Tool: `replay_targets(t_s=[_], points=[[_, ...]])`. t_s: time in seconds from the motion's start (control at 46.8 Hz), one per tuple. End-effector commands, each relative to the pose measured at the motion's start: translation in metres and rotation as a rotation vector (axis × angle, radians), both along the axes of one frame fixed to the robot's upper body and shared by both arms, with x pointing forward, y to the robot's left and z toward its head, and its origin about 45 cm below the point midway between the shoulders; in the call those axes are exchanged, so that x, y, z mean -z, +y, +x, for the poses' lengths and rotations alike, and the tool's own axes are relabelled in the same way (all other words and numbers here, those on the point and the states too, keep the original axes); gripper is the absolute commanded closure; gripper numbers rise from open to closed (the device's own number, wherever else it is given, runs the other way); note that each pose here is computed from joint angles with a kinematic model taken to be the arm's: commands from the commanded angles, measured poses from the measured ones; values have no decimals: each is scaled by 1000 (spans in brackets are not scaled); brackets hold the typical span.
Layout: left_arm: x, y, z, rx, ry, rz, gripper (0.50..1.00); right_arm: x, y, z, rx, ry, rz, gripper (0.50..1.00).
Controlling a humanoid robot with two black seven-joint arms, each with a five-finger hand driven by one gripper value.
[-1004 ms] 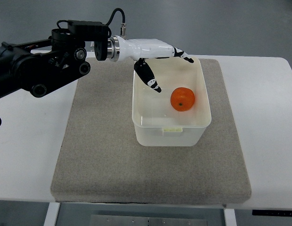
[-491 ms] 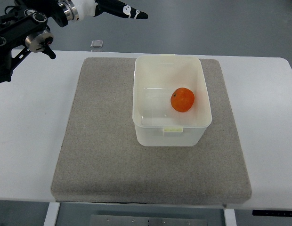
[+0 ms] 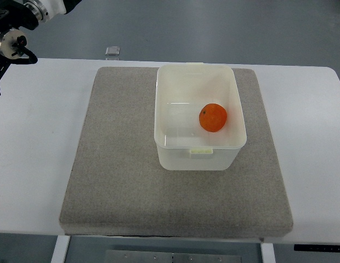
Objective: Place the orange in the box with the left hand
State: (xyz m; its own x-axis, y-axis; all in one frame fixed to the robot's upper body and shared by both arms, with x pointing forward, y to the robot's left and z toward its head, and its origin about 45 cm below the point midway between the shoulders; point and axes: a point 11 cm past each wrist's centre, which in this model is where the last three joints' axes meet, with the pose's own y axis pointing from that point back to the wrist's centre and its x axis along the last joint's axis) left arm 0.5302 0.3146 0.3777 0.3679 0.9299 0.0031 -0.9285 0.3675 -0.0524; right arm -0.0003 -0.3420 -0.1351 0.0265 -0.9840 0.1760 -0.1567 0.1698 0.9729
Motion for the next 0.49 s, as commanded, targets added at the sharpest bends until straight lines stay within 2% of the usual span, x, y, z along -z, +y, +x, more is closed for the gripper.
replay_targets(t_s=[0.0, 0.235, 0.47], points=[[10, 15, -1, -13, 69, -100, 506, 0, 0, 0, 1, 0, 0, 574], [46, 34, -14, 19, 202, -303, 506, 0, 0, 0, 1, 0, 0, 574], [62, 37, -22, 38, 217, -465, 506, 0, 0, 0, 1, 0, 0, 574]])
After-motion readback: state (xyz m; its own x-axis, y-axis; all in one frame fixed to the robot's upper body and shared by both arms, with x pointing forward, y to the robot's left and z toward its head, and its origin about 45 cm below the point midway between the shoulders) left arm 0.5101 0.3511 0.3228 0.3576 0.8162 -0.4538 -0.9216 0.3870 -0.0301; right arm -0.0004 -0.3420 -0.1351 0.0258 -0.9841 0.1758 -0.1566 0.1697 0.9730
